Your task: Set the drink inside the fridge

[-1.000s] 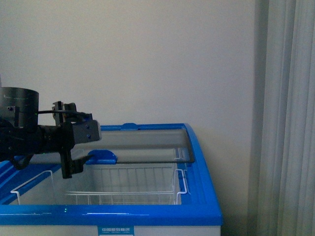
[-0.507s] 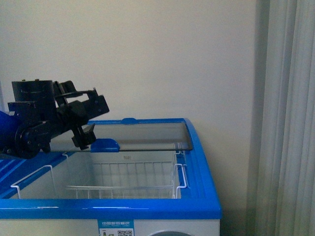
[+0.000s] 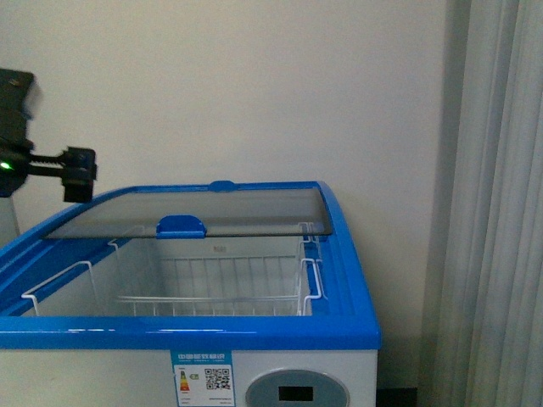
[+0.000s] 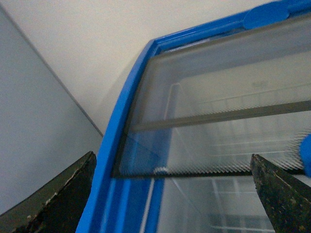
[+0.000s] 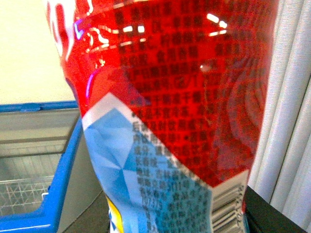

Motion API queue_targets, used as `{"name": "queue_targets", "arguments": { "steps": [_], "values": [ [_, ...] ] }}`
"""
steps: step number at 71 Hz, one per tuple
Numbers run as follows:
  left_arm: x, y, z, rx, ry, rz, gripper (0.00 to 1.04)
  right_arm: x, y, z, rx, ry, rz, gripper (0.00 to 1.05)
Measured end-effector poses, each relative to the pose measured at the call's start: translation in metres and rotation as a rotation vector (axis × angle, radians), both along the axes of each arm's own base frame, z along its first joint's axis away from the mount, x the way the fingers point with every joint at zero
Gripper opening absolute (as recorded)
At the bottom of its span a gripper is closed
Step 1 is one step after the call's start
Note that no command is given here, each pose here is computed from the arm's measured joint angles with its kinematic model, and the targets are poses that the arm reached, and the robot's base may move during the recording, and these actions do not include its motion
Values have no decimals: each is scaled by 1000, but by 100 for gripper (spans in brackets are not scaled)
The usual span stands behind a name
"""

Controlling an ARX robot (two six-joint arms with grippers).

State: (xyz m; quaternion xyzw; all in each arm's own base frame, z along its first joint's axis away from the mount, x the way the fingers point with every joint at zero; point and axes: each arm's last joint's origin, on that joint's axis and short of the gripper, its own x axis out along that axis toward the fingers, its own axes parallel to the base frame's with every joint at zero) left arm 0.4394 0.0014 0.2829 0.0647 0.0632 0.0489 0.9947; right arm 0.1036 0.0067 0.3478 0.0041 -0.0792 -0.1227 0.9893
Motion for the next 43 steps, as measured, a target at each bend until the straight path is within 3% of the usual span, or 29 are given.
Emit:
{"name": "queue_targets", "arguments": {
  "steps": [12, 18, 24, 37, 43],
  "values": [
    [-93, -3, 8, -173, -2, -76, 96, 0, 0, 0, 0, 0, 2, 40],
    [-141, -3, 4, -154, -106, -104, 82, 0, 0, 0, 0, 0, 1, 40],
    [-192, -3, -10, -146, -117, -101, 68, 0, 0, 0, -1, 4, 2, 40],
    [-267, -2, -47, -142, -112, -99, 40, 12, -5, 5, -50, 544, 296, 40],
    [-275, -2, -53, -141, -127, -98, 27, 32, -5, -6, -87, 639, 393, 40]
  ]
}}
